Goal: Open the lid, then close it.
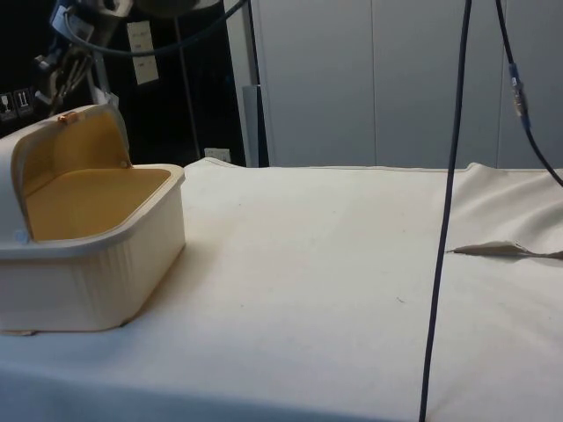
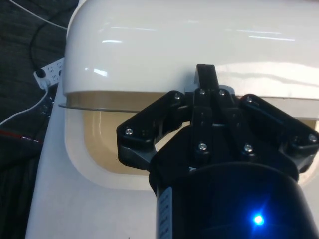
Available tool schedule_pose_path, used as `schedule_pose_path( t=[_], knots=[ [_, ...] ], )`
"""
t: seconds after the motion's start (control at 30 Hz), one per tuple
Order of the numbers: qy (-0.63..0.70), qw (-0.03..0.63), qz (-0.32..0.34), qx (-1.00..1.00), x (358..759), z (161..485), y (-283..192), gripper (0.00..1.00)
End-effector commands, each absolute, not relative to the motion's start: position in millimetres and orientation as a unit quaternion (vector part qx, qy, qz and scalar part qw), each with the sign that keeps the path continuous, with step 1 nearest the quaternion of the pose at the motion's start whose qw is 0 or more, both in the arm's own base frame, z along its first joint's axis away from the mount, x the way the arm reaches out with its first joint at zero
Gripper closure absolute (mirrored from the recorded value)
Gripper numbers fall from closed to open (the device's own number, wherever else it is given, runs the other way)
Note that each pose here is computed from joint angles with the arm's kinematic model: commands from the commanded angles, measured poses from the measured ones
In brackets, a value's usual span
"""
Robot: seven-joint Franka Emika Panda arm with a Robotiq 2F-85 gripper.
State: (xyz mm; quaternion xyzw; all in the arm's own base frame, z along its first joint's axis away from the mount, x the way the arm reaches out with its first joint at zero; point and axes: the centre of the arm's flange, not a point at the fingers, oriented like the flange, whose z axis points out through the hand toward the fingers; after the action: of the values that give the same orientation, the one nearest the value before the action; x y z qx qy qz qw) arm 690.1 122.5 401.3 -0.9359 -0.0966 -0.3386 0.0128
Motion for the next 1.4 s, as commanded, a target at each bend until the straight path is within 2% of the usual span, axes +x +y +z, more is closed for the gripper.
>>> schedule_pose_path(
  t=[0.0,0.67,1.37],
  knots=[
    [-0.097,0.012,-0.339,-0.936,689.2,401.8,120.7,1.0],
    [-0.092,0.005,-0.334,-0.938,690.6,395.3,109.0,1.0],
    [-0.092,0.007,-0.31,-0.946,663.4,390.5,106.6,1.0]
  ],
)
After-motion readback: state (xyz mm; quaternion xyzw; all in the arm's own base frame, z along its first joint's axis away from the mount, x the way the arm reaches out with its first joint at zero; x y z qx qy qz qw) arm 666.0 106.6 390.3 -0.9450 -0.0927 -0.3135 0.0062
